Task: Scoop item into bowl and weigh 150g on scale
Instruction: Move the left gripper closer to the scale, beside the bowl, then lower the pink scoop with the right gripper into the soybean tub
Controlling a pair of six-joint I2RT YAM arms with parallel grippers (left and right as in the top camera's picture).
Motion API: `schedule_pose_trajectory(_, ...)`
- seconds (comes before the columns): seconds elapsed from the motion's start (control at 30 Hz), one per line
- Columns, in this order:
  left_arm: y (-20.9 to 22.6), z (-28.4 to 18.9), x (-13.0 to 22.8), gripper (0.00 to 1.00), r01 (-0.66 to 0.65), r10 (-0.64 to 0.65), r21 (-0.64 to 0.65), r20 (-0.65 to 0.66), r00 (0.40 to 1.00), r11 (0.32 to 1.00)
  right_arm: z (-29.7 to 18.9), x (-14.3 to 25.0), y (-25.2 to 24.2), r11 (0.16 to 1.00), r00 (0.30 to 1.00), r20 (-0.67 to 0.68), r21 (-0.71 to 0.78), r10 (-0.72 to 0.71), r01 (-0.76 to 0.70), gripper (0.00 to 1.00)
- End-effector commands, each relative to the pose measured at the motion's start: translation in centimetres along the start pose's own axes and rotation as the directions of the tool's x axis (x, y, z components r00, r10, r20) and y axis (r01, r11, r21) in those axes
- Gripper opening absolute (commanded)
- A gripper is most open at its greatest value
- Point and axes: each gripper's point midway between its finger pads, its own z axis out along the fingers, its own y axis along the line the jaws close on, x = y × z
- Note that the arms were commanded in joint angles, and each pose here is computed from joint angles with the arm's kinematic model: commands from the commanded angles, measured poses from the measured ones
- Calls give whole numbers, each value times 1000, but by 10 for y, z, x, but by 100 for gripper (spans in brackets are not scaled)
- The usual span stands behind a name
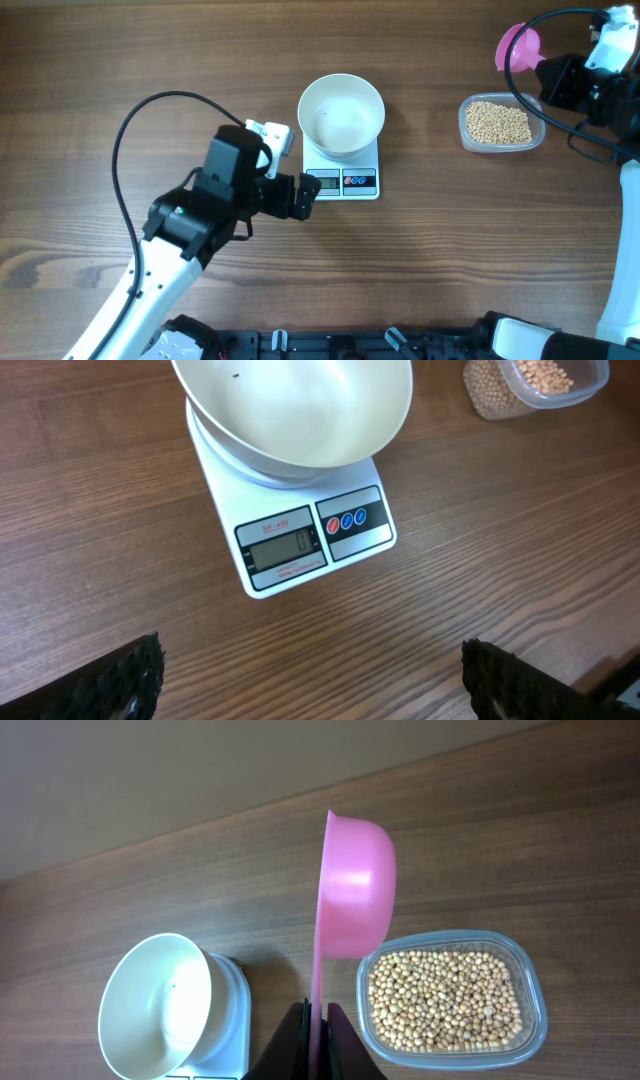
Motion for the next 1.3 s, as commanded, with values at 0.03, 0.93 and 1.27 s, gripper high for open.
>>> schedule_pose_trajectory(0.03, 5, 2, -1, 100, 41, -40, -47, 11, 999, 998, -3, -4, 4, 1000, 1000, 10, -22, 7, -7, 4)
schedule_pose_trajectory(0.93, -10, 2, -2, 100, 22, -22, 40, 1, 1000, 999, -2, -4, 4, 1000, 1000, 9, -22, 7, -7, 4)
schedule_pose_trajectory(1.27, -7, 2, -2, 100, 22, -22, 23, 7, 1000, 999, -2, -2, 3, 997, 997, 3, -17, -72, 72, 4)
